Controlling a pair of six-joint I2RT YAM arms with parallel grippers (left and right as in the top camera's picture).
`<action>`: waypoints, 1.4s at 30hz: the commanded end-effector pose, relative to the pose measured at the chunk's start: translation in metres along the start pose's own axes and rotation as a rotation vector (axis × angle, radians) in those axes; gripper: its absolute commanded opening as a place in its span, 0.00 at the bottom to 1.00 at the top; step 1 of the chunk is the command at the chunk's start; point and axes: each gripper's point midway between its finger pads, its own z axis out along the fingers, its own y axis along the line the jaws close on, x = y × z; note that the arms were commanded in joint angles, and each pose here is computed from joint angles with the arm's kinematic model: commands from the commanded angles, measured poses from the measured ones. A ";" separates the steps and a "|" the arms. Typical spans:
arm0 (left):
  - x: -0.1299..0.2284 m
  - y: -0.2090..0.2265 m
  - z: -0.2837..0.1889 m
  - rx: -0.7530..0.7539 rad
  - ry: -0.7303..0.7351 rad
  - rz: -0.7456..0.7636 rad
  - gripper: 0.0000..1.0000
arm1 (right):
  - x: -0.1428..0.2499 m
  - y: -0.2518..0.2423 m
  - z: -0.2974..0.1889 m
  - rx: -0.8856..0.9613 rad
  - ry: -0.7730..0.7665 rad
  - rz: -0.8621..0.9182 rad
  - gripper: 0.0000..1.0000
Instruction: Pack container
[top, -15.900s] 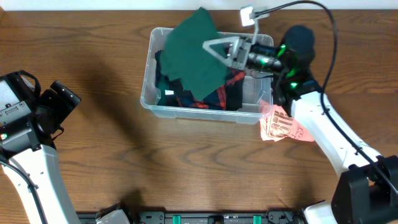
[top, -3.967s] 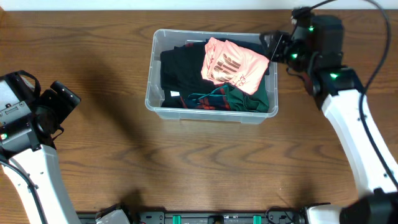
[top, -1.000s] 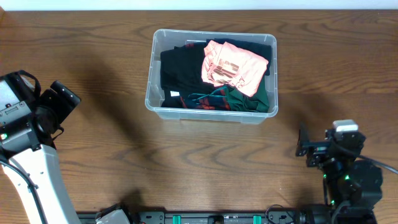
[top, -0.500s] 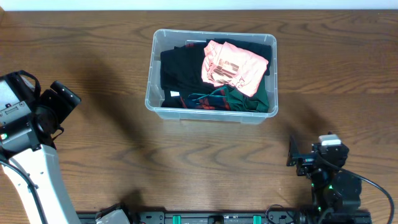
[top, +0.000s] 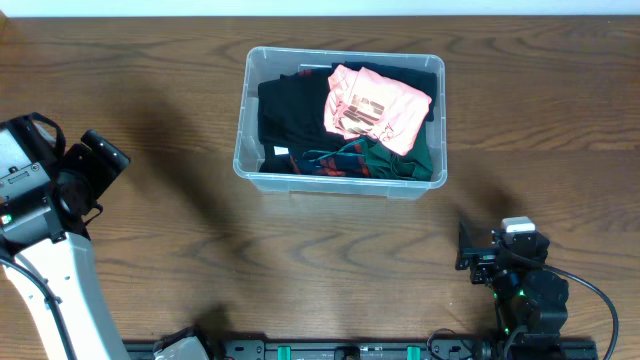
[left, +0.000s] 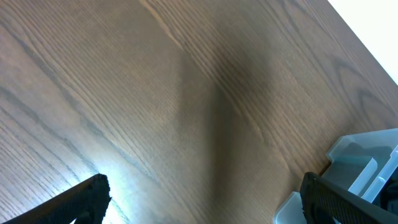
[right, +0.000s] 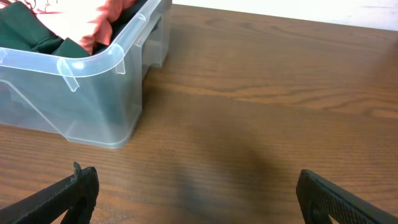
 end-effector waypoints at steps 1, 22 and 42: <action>0.000 0.004 0.001 -0.016 0.001 0.018 0.98 | -0.001 -0.001 0.000 0.003 -0.010 0.001 0.99; 0.000 0.003 0.001 -0.015 0.001 0.019 0.98 | -0.001 -0.001 0.000 0.003 -0.009 0.001 0.99; 0.018 -0.024 -0.086 0.118 -0.196 0.213 0.98 | -0.001 -0.001 0.000 0.003 -0.009 0.001 0.99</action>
